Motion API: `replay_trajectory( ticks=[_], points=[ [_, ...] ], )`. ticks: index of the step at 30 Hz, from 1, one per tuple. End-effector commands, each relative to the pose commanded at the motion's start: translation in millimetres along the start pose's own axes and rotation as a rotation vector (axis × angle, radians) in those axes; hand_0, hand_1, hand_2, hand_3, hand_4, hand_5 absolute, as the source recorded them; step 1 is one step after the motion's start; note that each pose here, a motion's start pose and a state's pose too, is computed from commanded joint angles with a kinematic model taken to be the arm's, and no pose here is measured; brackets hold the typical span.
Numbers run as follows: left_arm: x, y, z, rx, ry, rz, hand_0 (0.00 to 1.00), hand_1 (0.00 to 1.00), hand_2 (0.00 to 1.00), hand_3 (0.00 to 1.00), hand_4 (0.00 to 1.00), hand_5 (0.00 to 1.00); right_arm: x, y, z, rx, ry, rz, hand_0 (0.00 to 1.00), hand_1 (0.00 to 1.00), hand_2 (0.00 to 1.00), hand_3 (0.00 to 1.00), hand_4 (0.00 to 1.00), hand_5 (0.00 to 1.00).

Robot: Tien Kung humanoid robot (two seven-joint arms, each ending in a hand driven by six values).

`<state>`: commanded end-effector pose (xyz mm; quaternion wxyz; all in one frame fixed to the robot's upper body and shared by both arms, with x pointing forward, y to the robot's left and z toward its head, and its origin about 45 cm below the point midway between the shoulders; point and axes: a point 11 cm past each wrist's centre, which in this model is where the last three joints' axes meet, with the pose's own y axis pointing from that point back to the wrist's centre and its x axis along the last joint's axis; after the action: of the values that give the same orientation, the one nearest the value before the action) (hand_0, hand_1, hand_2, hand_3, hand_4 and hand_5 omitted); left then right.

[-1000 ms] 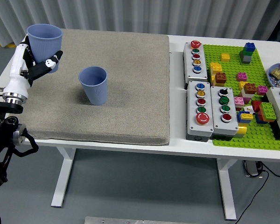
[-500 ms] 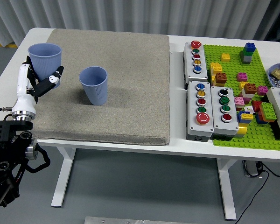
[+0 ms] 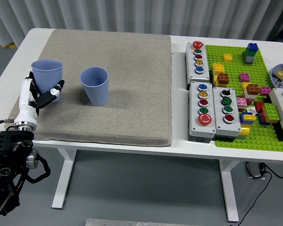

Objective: Pick cup pour cup place

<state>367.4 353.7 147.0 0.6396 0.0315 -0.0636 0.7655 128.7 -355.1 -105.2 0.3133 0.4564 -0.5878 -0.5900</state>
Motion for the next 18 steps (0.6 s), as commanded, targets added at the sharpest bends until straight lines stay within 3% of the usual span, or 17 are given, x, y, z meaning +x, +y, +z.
replay_trajectory(
  ticks=[7, 18],
  points=[
    [-3.9, 1.8, -5.7, 0.015, 0.0, -0.011, 0.521, 0.568, 0.735, 0.574, 0.44, 0.055, -0.6, 0.1, -0.9, 0.001, 0.001, -0.001, 0.747, 0.699, 0.751, 0.606, 0.119, 0.261],
    [-5.6, 0.7, 1.3, -0.007, 0.02, -0.011, 0.52, 0.57, 0.733, 0.573, 0.446, 0.064, -0.2, 0.0, -0.1, 0.0, -0.001, 0.0, 0.747, 0.698, 0.751, 0.605, 0.118, 0.263]
  ],
)
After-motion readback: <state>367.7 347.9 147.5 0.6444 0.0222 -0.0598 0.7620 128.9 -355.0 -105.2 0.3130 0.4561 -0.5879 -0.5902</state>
